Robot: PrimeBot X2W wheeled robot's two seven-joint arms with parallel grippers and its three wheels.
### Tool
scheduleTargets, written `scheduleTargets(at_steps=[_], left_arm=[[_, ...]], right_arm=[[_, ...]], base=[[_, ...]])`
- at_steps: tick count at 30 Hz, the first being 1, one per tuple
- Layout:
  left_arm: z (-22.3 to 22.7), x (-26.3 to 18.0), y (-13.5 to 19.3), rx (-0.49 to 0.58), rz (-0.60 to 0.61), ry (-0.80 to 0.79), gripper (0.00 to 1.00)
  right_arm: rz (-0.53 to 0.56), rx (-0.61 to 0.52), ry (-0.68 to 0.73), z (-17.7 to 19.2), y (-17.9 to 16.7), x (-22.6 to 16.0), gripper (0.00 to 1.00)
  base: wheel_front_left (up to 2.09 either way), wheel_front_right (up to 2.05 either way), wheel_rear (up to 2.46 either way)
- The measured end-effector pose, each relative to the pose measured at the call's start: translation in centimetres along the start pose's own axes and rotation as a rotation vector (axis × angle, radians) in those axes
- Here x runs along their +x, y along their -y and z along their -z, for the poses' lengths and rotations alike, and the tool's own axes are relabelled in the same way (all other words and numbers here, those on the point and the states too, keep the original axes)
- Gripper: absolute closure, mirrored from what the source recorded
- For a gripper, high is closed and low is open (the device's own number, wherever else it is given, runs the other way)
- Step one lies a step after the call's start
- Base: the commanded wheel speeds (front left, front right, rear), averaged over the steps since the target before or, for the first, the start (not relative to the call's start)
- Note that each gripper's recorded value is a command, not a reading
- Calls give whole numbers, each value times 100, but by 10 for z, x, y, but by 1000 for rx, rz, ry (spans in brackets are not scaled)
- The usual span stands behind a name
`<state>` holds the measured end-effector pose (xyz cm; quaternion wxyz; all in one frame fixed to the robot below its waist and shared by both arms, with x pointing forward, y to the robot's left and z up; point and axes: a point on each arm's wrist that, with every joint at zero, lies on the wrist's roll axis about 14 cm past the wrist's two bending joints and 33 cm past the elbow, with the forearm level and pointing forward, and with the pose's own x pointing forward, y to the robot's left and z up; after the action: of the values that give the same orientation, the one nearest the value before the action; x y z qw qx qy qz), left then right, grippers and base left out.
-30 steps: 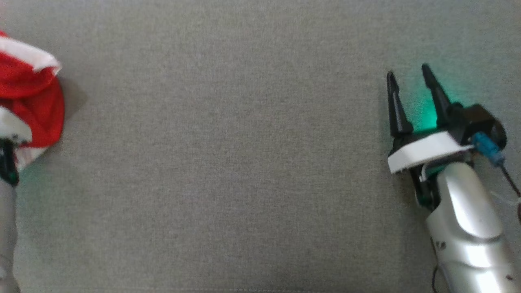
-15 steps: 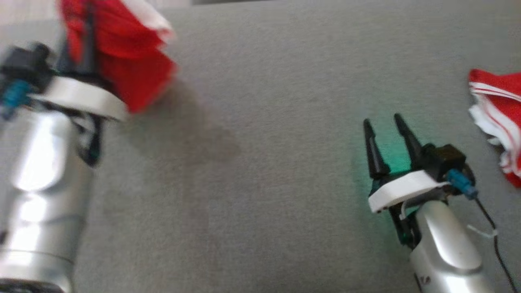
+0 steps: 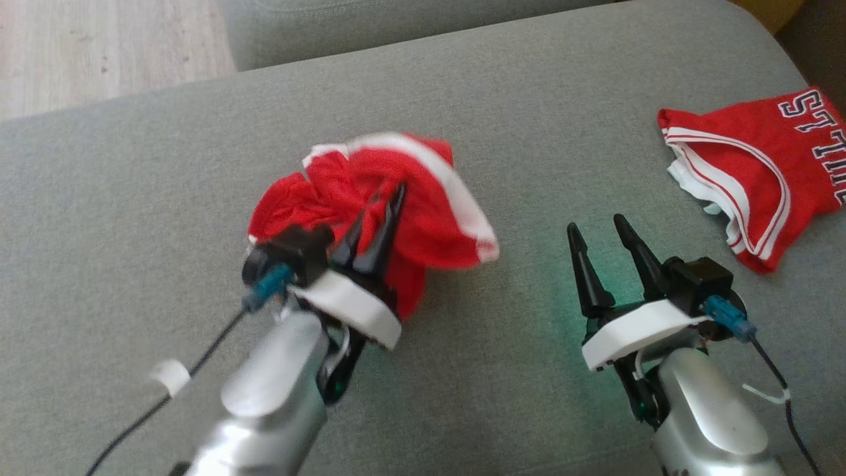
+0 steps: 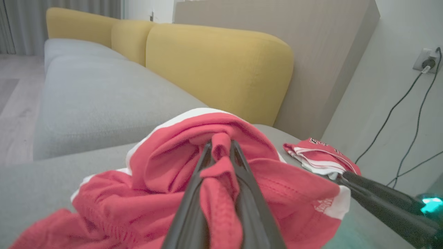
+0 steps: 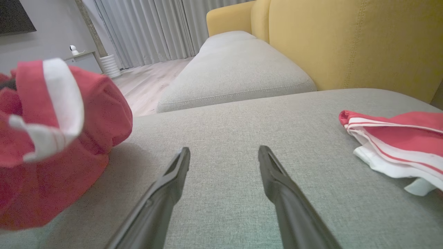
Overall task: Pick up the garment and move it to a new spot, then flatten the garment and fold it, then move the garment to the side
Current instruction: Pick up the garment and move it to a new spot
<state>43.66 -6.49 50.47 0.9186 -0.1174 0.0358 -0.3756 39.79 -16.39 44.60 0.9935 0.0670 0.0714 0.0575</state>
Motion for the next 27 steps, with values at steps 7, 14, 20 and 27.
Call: scheduleTargets(at_steps=[7,14,20,27], left_arm=[[40,-33,-11,-59,-82,-91,0],[38,-75,-62,-68,-302,-55,0],[32,-137,-104,-16,-522,-23,0],[25,-197,-120,58,-679,0,0]], right_arm=[[-21,16,-15,6,-9,1,0],[-51,23,-5,3,-20,11,0],[-65,26,25,-8,-26,15,0],[-64,35,-7,5,-30,-3,0]], base=[[0,0,0],[0,0,0],[0,0,0],[0,0,0]])
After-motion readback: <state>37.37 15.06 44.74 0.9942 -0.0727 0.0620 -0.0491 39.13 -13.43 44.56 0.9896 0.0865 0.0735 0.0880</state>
